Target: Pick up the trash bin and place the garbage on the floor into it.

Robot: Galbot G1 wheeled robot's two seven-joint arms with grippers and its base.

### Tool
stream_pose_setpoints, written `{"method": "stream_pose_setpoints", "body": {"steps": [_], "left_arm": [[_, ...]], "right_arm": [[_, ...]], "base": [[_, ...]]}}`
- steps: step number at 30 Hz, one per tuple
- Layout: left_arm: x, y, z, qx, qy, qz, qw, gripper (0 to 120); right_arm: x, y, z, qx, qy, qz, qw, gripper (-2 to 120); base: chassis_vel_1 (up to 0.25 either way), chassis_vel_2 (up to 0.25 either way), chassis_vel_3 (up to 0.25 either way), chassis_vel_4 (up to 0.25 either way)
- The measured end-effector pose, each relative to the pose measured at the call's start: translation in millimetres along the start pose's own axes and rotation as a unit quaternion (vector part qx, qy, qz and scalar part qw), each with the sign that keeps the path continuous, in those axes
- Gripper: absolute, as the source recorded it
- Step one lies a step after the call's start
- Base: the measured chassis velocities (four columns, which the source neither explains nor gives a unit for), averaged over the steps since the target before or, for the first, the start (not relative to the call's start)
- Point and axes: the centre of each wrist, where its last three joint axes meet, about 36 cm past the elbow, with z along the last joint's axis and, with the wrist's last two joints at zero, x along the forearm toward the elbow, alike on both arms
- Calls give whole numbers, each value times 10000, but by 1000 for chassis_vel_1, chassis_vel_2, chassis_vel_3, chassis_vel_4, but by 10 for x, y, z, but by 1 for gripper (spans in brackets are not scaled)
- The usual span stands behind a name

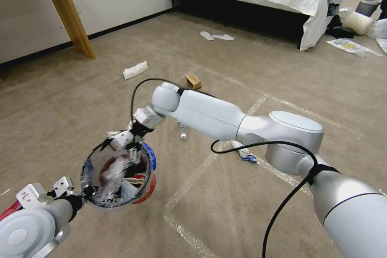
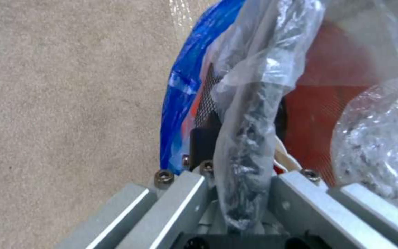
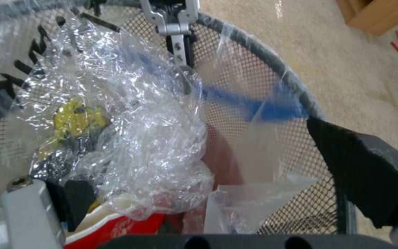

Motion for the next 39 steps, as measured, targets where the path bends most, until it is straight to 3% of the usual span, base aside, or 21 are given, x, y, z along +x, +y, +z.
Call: {"method": "stream_pose_setpoints", "body": {"steps": [16,22,24,26,27,28,34,39], "left_arm": [[0,-7,-8,-11,-4,10,10000,0],[-11,-10,-5,-10,9,11,10000,0],[-11,-11,-3,-10,13,13,10000,0],[-10,-10,-2,-13,13,10,10000,0],[-10,-10,-2,-13,13,10,10000,0],[-9,-6,-1,-15,16,2,10000,0],[-7,-6,-3,-16,13,-1,10000,0],[-8,-3,-1,-16,17,-7,10000,0]], "right_arm": [[22,50,76,-283,-262,150,9991,100],[2,183,194,-758,-624,317,9947,100],[28,183,218,-725,-516,369,9953,100],[169,90,208,-111,42,431,9990,100],[169,90,208,-111,42,431,9990,100],[229,50,186,158,251,391,9988,100],[354,106,216,309,344,210,9987,100],[462,213,332,163,368,190,9990,100]], "base": [[0,0,0,0],[0,0,0,0],[0,0,0,0],[0,0,0,0],[0,0,0,0],[0,0,0,0],[0,0,0,0],[0,0,0,0]]}}
